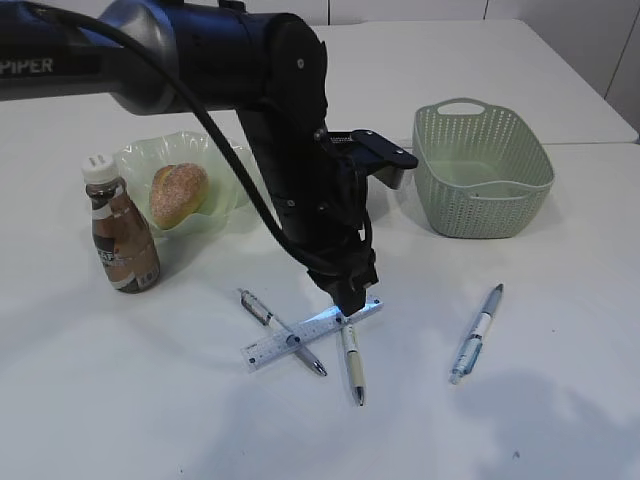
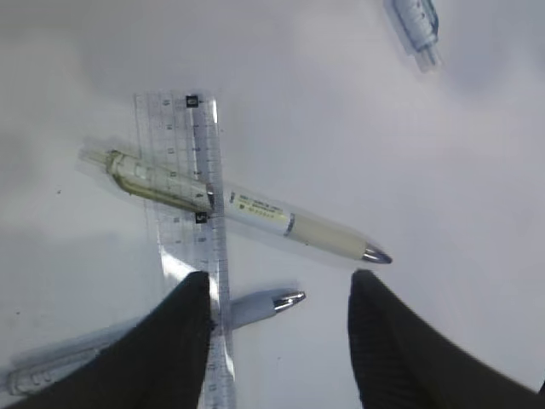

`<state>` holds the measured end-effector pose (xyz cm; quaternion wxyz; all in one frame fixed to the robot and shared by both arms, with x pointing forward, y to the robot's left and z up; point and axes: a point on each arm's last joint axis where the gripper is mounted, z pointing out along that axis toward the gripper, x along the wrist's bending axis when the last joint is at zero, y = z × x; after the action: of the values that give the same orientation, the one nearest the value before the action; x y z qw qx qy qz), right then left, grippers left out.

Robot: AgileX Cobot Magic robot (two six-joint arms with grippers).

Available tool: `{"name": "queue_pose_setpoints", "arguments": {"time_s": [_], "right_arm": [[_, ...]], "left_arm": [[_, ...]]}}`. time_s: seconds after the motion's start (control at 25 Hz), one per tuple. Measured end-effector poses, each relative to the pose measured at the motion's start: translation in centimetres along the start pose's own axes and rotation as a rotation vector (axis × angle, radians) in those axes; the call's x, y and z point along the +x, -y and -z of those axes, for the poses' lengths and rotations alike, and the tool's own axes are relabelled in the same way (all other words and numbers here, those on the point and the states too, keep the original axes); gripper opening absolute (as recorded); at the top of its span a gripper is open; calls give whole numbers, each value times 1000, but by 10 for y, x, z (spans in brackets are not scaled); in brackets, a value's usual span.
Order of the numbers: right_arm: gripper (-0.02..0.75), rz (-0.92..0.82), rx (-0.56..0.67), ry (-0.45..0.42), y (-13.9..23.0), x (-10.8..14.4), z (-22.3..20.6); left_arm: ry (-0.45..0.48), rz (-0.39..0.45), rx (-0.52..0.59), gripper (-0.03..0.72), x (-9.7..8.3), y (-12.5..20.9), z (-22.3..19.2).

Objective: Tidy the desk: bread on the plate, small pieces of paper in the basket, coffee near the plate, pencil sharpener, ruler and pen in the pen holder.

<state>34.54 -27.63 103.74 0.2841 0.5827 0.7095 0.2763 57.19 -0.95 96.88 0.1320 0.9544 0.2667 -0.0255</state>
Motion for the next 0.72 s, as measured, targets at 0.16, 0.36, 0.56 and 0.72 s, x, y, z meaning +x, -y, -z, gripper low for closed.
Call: {"name": "queue_pose_setpoints", "arguments": {"time_s": [0.16, 0.36, 0.56, 0.72], "right_arm": [[478, 7, 37, 21, 3, -2, 0], [478, 11, 51, 31, 5, -3, 0], [478, 13, 52, 33, 5, -3, 0], [478, 11, 52, 33, 5, -3, 0]], "left_arm": [[9, 16, 28, 370, 2, 0, -14], [-2, 34, 72, 370, 7, 3, -30], [-94, 14, 121, 370, 17, 7, -38], [-113, 7, 121, 370, 19, 7, -40]]}}
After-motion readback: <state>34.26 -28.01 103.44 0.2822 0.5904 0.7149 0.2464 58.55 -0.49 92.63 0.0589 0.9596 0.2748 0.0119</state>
